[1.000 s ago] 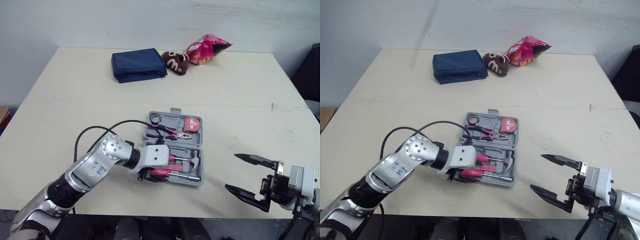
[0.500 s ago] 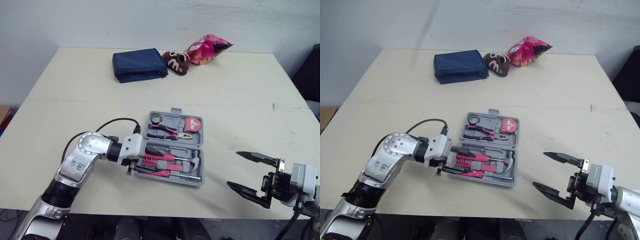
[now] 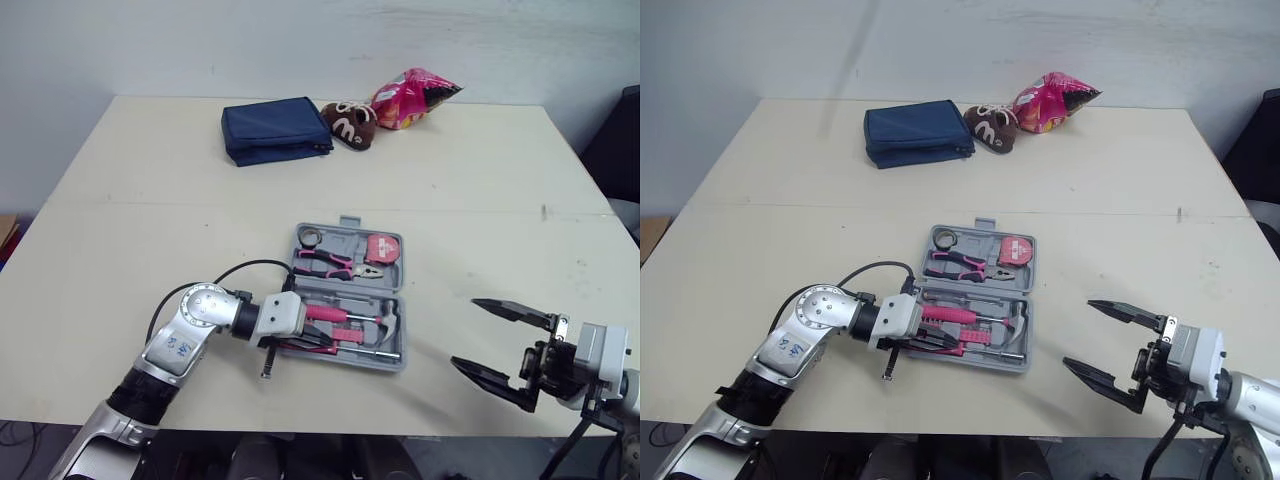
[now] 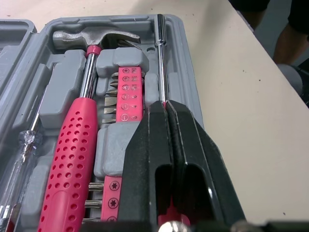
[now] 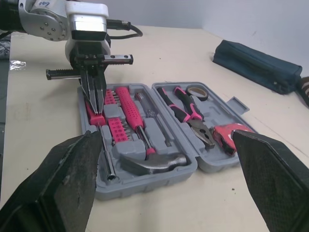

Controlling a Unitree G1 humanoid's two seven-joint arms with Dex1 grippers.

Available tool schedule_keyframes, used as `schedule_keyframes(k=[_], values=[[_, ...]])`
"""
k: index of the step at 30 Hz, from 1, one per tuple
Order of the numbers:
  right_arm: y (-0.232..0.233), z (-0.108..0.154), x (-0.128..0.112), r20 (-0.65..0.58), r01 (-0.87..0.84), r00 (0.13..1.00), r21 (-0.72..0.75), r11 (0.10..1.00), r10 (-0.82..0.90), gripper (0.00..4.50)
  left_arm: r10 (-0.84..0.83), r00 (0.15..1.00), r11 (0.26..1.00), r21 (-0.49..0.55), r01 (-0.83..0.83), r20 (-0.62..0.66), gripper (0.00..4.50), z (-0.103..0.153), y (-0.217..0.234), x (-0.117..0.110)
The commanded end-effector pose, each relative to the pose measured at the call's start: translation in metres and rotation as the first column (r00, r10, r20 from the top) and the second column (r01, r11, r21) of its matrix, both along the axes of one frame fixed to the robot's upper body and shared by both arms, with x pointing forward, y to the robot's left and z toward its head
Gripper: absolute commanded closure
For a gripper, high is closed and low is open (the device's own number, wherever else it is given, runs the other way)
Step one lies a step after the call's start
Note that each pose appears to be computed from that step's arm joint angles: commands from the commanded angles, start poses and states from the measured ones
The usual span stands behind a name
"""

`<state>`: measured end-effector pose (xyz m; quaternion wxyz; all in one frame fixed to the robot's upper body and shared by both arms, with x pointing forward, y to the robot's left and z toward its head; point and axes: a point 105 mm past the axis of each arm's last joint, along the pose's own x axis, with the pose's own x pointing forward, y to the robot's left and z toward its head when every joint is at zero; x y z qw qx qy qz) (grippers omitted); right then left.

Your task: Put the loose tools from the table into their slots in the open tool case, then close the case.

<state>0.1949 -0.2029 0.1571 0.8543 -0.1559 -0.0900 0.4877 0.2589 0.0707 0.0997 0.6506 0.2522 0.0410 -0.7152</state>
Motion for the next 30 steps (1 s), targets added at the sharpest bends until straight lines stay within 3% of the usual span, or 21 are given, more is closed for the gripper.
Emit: schedule_keyframes(k=[1, 12, 16, 18, 20, 23, 25, 27, 30], values=[[0.006, 0.006, -0.001, 0.019, -0.013, 1.0, 0.003, 1.0, 0.013, 0.0, 0.046, 0.999, 0.993, 0.11, -0.043, -0.024, 4.48, -0.021, 0.009, 0.002], [0.006, 0.008, 0.005, 0.024, 0.004, 1.0, 0.012, 1.0, -0.004, 0.0, -0.006, 0.995, 0.941, 0.337, 0.041, -0.104, 4.48, -0.058, 0.015, -0.015], [0.005, 0.007, 0.007, 0.025, 0.012, 1.0, 0.015, 1.0, -0.012, 0.0, 0.029, 0.993, 0.94, 0.341, 0.012, -0.115, 4.48, -0.061, 0.01, -0.014], [0.004, 0.007, 0.008, 0.03, 0.03, 0.999, 0.019, 0.999, -0.031, 0.0, 0.044, 0.995, 0.972, 0.236, -0.023, -0.086, 4.48, -0.045, 0.004, -0.006], [0.004, 0.006, 0.01, 0.012, 0.048, 0.999, 0.015, 0.999, -0.048, 0.0, 0.053, 0.996, 0.997, 0.058, -0.049, -0.066, 4.48, -0.018, -0.001, 0.001], [-0.005, 0.004, 0.023, -0.036, 0.186, 0.982, -0.016, 0.982, -0.186, 0.0, 0.045, 0.993, 0.982, -0.176, -0.063, -0.105, 4.48, 0.023, 0.011, 0.003], [-0.002, 0.007, 0.025, -0.036, 0.183, 0.982, -0.005, 0.983, -0.183, 0.0, 0.071, 0.99, 0.958, -0.268, -0.102, -0.124, 4.48, 0.043, 0.026, 0.009], [0.0, 0.002, 0.025, -0.074, 0.152, 0.985, -0.024, 0.988, -0.153, 0.0, 0.154, 0.981, 0.946, -0.271, -0.18, -0.114, 4.48, 0.05, 0.047, 0.021], [-0.003, -0.017, 0.033, -0.121, 0.149, 0.979, -0.124, 0.981, -0.164, 0.83, 0.304, 0.952, 0.939, -0.154, -0.307, -0.043, 4.5, 0.035, 0.074, 0.044]])
